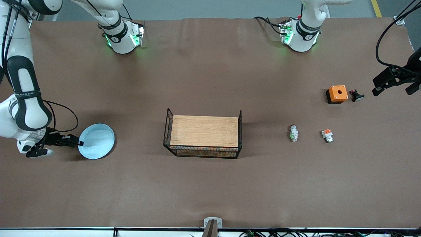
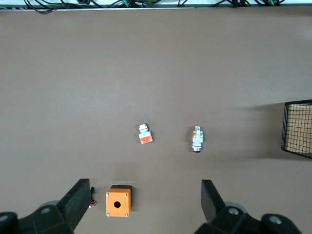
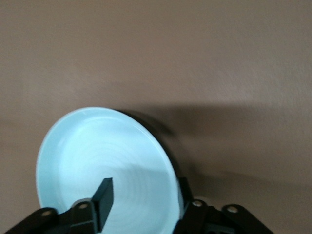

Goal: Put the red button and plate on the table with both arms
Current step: 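Lower the blue plate onto the table and open the right gripper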

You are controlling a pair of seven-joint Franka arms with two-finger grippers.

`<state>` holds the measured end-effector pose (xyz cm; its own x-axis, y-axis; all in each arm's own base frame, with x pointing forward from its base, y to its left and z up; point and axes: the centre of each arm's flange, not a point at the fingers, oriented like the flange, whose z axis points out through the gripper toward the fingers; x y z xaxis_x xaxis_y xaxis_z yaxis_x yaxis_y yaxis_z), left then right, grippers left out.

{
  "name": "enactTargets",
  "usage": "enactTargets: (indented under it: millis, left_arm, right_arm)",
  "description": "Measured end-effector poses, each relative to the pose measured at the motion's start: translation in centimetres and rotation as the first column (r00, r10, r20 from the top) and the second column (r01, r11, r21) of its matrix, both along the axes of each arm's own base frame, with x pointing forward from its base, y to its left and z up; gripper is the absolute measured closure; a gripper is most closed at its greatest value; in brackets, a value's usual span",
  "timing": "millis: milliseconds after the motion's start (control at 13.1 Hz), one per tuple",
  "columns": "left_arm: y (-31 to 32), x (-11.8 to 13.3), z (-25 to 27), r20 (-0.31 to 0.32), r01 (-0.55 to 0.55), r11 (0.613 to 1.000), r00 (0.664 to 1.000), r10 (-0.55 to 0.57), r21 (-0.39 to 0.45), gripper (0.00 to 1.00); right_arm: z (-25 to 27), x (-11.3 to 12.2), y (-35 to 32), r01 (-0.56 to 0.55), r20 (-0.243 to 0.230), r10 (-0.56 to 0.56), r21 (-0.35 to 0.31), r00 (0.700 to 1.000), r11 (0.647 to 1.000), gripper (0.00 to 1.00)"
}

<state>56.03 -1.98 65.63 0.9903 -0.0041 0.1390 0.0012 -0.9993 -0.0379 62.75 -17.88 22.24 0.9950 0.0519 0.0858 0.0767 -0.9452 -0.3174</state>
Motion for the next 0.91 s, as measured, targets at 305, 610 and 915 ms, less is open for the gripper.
enactTargets:
  millis: [305, 610, 915]
  left_arm:
    - [0.1, 0.0, 0.1, -0.001, -0.002, 1.000, 1.000, 0.002, -0.002, 0.00]
    - [0.1, 0.0, 0.1, -0.001, -0.002, 1.000, 1.000, 0.002, -0.005, 0.00]
    - [0.0, 0.0, 0.2, 0.000, -0.002, 1.000, 1.000, 0.002, -0.007, 0.00]
  right_arm:
    - [8.1, 1.5, 5.3, -0.003, -0.016, 0.001, -0.087, 1.000, 0.996, 0.00]
    - [18.2, 0.4, 14.6, 0.067, -0.081, -0.086, -0.213, 0.993, 0.975, 0.00]
    - [26.5, -1.9, 18.1, 0.073, -0.152, -0.122, -0.290, 0.981, 0.954, 0.00]
